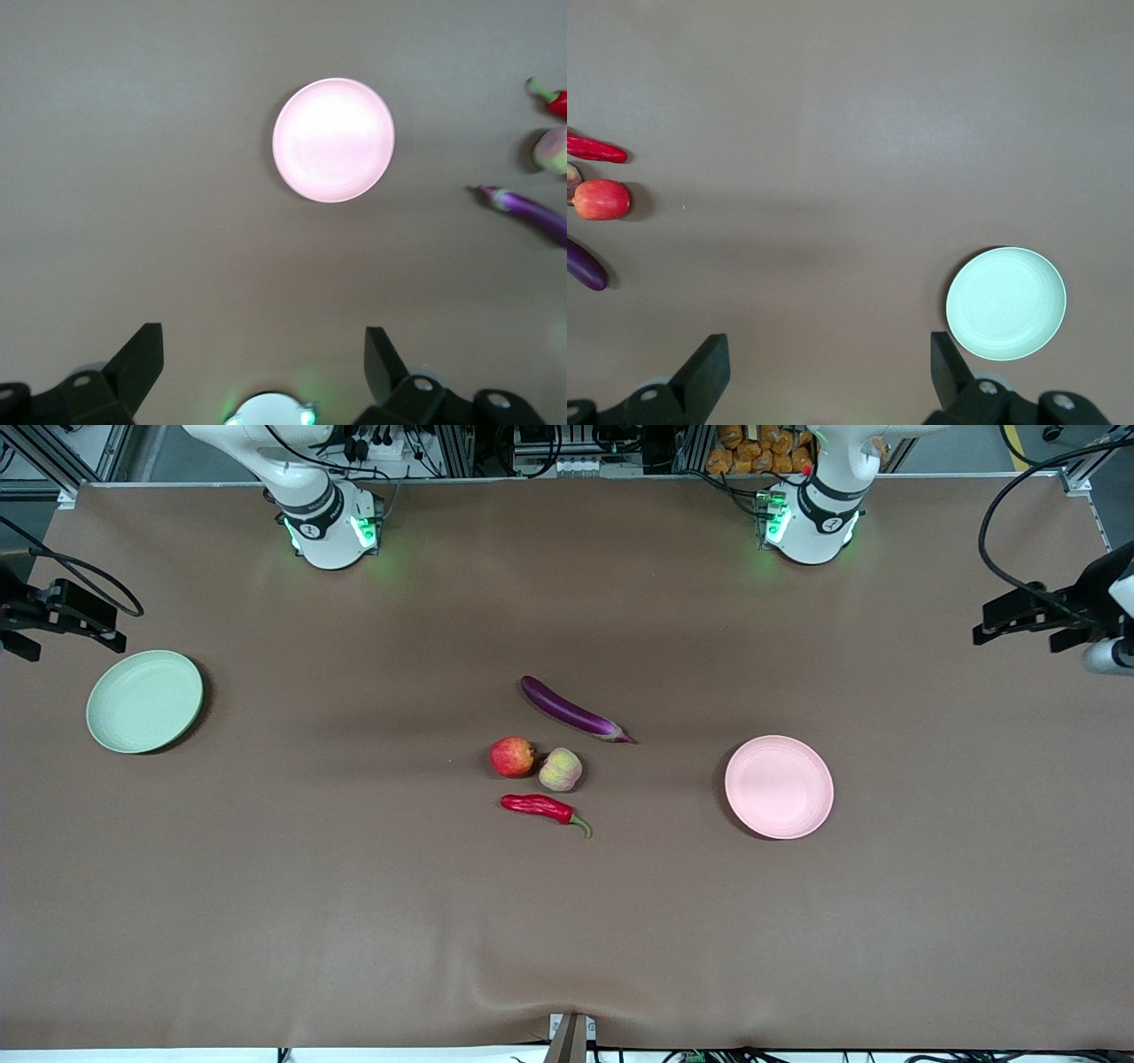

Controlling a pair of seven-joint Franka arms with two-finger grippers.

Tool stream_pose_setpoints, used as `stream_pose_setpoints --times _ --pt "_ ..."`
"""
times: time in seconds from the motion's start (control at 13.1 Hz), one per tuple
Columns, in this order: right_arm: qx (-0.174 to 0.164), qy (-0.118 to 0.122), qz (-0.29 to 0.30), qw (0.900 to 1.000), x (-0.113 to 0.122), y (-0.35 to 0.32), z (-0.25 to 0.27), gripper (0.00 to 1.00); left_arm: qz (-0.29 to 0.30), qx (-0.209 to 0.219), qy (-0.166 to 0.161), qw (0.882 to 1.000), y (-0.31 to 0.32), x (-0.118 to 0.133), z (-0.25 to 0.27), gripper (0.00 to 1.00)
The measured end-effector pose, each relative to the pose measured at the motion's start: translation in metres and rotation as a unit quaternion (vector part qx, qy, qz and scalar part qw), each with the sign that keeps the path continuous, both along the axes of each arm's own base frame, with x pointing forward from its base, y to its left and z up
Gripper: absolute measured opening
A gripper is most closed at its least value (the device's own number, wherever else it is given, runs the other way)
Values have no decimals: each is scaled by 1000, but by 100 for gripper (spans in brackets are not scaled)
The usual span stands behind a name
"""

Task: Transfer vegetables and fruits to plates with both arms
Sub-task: 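Reach down and grasp the purple eggplant with the left gripper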

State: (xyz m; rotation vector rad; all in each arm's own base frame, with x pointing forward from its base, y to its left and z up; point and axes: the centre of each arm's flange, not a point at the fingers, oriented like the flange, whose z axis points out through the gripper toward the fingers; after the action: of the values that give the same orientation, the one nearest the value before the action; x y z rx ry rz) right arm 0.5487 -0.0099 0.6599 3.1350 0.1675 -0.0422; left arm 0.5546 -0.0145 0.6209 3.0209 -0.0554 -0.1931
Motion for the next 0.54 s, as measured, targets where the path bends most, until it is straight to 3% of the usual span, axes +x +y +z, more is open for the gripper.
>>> stream_pose_setpoints --times 0.23,0.54 --pt "0 0 0 1000 0 0 0 100 84 -46 42 994 -39 22 -38 100" --pt "0 5 -1 1000 3 -1 -6 100 150 -35 57 986 -150 45 -95 100"
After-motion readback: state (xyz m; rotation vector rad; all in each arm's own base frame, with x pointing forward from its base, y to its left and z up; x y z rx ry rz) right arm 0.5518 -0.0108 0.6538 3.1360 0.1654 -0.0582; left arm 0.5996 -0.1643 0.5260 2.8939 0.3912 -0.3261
